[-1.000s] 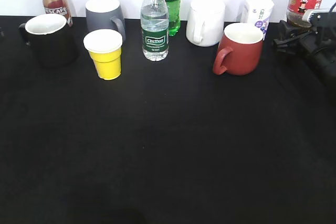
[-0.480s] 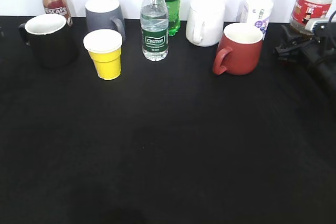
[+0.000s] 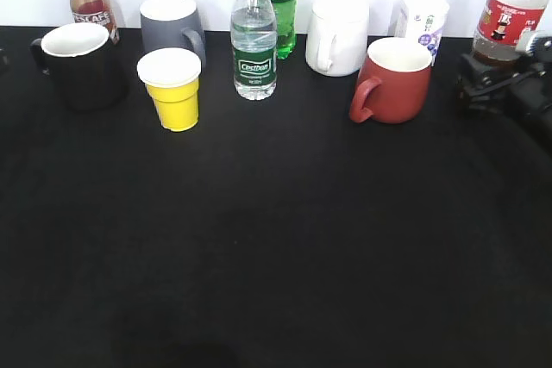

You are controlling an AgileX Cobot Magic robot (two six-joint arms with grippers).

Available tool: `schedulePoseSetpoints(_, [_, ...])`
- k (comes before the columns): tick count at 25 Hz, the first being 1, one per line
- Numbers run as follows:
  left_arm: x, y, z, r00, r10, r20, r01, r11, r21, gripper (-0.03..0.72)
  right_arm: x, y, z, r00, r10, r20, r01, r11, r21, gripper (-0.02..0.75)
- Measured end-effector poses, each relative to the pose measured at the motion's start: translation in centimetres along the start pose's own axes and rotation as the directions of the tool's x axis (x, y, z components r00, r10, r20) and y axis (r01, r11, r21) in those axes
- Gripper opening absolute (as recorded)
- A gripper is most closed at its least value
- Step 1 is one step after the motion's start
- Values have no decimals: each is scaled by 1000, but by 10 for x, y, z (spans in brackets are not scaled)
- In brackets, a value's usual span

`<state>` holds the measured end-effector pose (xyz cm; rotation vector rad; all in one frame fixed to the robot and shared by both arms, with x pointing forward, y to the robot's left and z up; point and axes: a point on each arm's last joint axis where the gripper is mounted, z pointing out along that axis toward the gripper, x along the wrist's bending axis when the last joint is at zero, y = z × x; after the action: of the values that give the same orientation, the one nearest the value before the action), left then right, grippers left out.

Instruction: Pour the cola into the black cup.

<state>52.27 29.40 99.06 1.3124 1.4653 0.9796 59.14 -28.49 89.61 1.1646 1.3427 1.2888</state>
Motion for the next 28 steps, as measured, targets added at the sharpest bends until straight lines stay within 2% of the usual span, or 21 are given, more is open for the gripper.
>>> schedulePoseSetpoints(3, [-1,-2,0,1000,2,3,-2,1000,18,350,0,4,-19,999,13,30,-14,1000,23,616])
schedulePoseSetpoints(6, [-19,-13,-1,998,21,58,-28,992,123,350,2,14,-43,998,41,40,-43,998,54,604])
schedulePoseSetpoints(9, [-43,-31,-9,990,49,135,-87,953,291,350,5,33,-57,998,48,32,-54,971,234,595])
schedulePoseSetpoints(11, [-61,-36,-22,977,71,202,-143,917,372,350,5,47,-71,996,67,66,-88,914,397,588])
schedulePoseSetpoints(12, [-68,-37,-30,970,80,230,-170,899,404,350,7,54,-77,995,66,80,-97,863,495,585])
schedulePoseSetpoints(14, [-72,-37,-46,961,106,256,-228,827,514,350,20,83,-85,997,24,74,-64,788,613,584])
schedulePoseSetpoints(16, [-68,-29,-61,957,140,254,-275,718,639,350,38,111,-94,999,-18,40,-15,718,696,584])
schedulePoseSetpoints(18, [-64,-19,-79,956,161,246,-292,615,732,350,48,129,-105,1000,-21,14,1,587,810,584])
schedulePoseSetpoints(20, [-56,-8,-104,954,176,243,-299,578,759,389,55,139,-125,998,16,-54,39,494,868,582])
schedulePoseSetpoints(22, [-46,8,-139,951,197,238,-309,599,739,446,54,154,-152,997,29,-69,48,451,891,574])
schedulePoseSetpoints(24, [-34,20,-177,952,204,230,-308,647,698,458,52,172,-184,997,30,-74,52,455,889,564])
schedulePoseSetpoints(25, [-28,26,-200,953,199,228,-301,698,650,459,50,180,-203,997,33,-76,50,492,869,564])
schedulePoseSetpoints(28, [-10,14,-244,956,188,225,-283,796,535,459,46,184,-264,996,44,-80,33,643,765,563])
